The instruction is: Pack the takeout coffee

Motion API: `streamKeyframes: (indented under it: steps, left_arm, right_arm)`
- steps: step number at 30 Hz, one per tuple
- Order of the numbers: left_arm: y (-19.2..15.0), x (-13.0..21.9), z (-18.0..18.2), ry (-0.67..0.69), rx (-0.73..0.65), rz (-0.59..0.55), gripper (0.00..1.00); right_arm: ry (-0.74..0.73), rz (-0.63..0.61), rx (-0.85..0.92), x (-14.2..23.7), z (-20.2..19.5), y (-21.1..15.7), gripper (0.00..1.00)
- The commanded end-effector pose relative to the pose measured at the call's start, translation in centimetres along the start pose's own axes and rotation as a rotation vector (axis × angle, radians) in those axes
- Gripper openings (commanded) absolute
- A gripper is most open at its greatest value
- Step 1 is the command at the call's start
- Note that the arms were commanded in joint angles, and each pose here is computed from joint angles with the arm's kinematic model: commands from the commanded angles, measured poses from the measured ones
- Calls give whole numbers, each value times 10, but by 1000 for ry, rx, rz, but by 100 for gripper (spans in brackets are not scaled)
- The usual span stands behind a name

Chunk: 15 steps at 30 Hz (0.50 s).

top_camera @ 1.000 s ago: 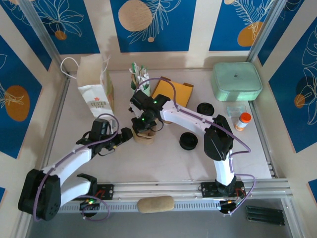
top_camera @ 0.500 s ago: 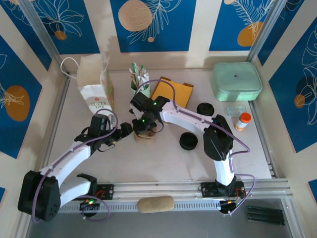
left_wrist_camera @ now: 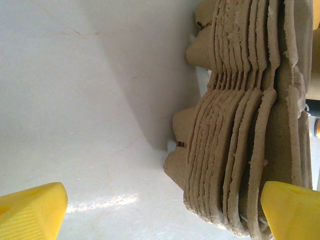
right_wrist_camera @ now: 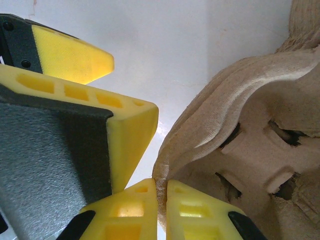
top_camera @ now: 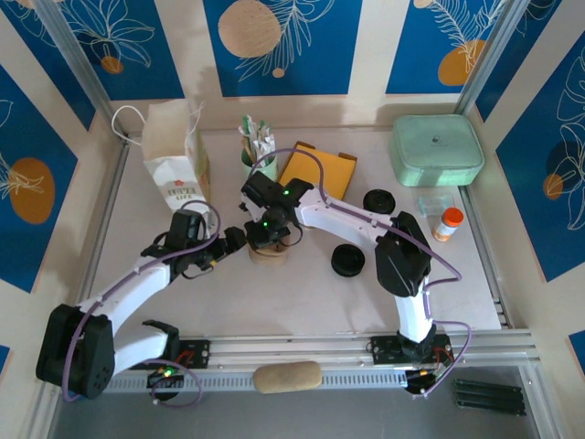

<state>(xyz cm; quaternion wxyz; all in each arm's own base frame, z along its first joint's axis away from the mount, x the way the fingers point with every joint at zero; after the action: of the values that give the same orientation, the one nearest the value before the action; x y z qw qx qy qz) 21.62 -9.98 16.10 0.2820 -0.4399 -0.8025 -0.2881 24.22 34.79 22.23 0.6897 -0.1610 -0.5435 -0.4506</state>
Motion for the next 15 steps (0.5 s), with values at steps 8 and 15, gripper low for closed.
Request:
streamKeyframes:
  steps: [8, 15]
  left_arm:
    - [3, 0, -11, -69, -30, -5, 99]
    - [-1, -5, -4, -57, -25, 15, 99]
  right_arm:
    - [84, -92, 35, 36, 10, 11, 10]
    - [96, -104, 30, 41, 10, 13, 10]
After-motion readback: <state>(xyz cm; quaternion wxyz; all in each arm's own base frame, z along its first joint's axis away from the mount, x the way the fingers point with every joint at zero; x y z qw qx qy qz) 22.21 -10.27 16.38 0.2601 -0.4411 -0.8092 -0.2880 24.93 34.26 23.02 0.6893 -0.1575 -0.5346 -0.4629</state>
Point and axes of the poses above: each hand's point on the last joint's axis, 136 mm out from that joint toward the fingers, its own x axis back along the fingers, its own z axis along the line the jaws close on, y = z × x, the point moved 10 cm from there along x, back along the fingers, and after that the axes turned 5 degrees about x, right-handed, at the moved point
